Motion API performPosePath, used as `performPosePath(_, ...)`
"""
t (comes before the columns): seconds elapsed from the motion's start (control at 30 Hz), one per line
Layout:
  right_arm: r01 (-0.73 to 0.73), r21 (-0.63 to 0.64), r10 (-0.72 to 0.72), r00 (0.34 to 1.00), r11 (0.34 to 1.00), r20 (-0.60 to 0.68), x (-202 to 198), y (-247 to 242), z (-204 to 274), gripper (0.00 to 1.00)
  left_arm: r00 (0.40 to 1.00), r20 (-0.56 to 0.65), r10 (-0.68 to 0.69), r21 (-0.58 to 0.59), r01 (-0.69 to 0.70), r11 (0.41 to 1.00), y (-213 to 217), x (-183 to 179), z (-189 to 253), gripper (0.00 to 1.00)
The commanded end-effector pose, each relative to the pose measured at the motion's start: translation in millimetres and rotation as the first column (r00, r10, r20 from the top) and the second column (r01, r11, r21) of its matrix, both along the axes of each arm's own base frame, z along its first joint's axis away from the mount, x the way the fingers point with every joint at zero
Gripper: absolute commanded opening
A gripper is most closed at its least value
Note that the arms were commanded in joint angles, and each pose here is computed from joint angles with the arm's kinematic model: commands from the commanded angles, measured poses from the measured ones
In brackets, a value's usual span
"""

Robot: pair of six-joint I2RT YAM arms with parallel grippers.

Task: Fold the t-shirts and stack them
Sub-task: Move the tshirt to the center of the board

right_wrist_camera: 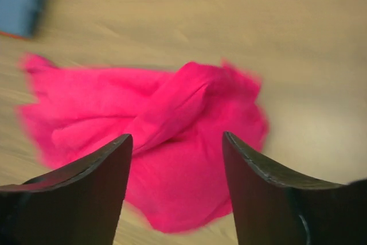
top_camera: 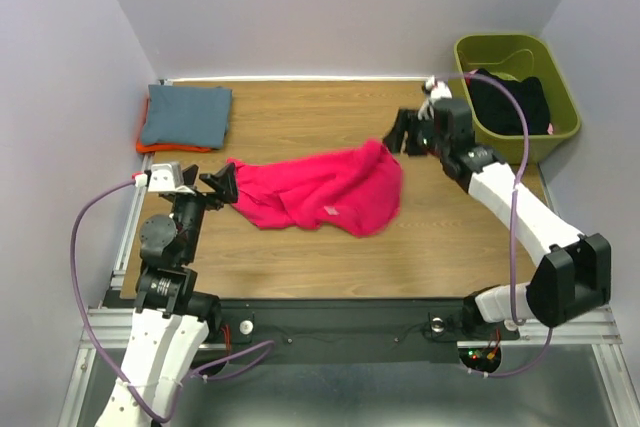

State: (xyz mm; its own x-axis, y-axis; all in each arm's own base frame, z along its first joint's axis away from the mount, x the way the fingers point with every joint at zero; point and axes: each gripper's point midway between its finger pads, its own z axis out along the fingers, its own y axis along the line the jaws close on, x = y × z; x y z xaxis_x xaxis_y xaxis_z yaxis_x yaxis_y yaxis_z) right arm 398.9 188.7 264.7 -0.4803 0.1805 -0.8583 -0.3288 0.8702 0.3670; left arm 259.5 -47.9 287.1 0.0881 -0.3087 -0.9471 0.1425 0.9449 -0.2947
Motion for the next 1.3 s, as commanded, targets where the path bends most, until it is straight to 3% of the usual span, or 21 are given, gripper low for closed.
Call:
performPosePath(0.0,0.208,-0.104,-0.208,0.978,0.973,0.012,-19.0,-52.1,-24.0,0.72,0.999,0.020,-0.034,-0.010,0.035,0.999,-7.4,2.7,6.4,0.98)
performPosePath(0.13,0.089,-0.139,-0.101,0.992,0.986,-0.080,-42.5,-43.0,-53.2,0.73,0.997,-0.024,-0.080,-0.033,0.079,0.996,-17.6,8.7,-2.9,0.98)
performPosePath(0.33,-0.057,-0.071,0.040,0.976,0.996,-0.213,-59.0,-16.7,-80.6,0.73,0.958,-0.187,-0.217,-0.131,0.195,0.972,-47.5,21.7,-35.1,0.99)
performPosePath(0.43,-0.115,-0.041,0.098,0.954,0.993,-0.284,-65.3,-5.4,-100.0,0.73,0.886,-0.352,-0.301,-0.206,0.240,0.949,-67.3,25.5,-69.5,0.99)
performPosePath(0.57,-0.090,-0.069,0.064,0.948,0.994,-0.310,-65.7,-11.5,-113.4,0.73,0.737,-0.524,-0.427,-0.279,0.325,0.903,-114.3,24.7,-103.0,0.98)
performPosePath(0.63,-0.080,-0.087,0.049,0.948,0.993,-0.313,-66.0,-15.2,-117.2,0.73,0.720,-0.563,-0.406,-0.240,0.328,0.914,-129.2,25.8,-110.7,0.99)
performPosePath(0.67,-0.065,-0.097,0.032,0.948,0.993,-0.317,-66.4,-18.5,-119.9,0.73,0.670,-0.621,-0.406,-0.216,0.352,0.911,-145.1,18.9,-127.9,0.98)
performPosePath(0.73,-0.056,-0.109,0.017,0.945,0.992,-0.327,-68.3,-21.7,-124.9,0.73,0.662,-0.642,-0.387,-0.190,0.352,0.917,-158.2,24.7,-126.5,0.98)
performPosePath(0.87,-0.056,-0.123,0.008,0.932,0.991,-0.362,-77.1,-25.3,-137.4,0.73,0.553,-0.761,-0.338,-0.163,0.342,0.925,-181.2,25.8,-163.1,0.91)
performPosePath(1.07,-0.059,-0.128,0.008,0.932,0.990,-0.364,-84.6,-28.4,-140.7,0.73,0.504,-0.843,-0.186,-0.011,0.329,0.944,-186.1,32.7,-191.1,0.88)
performPosePath(1.27,-0.060,-0.135,0.004,0.924,0.989,-0.382,-90.5,-30.8,-149.1,0.73,0.466,-0.870,-0.163,0.093,0.479,0.873,-218.0,20.9,-203.7,0.88)
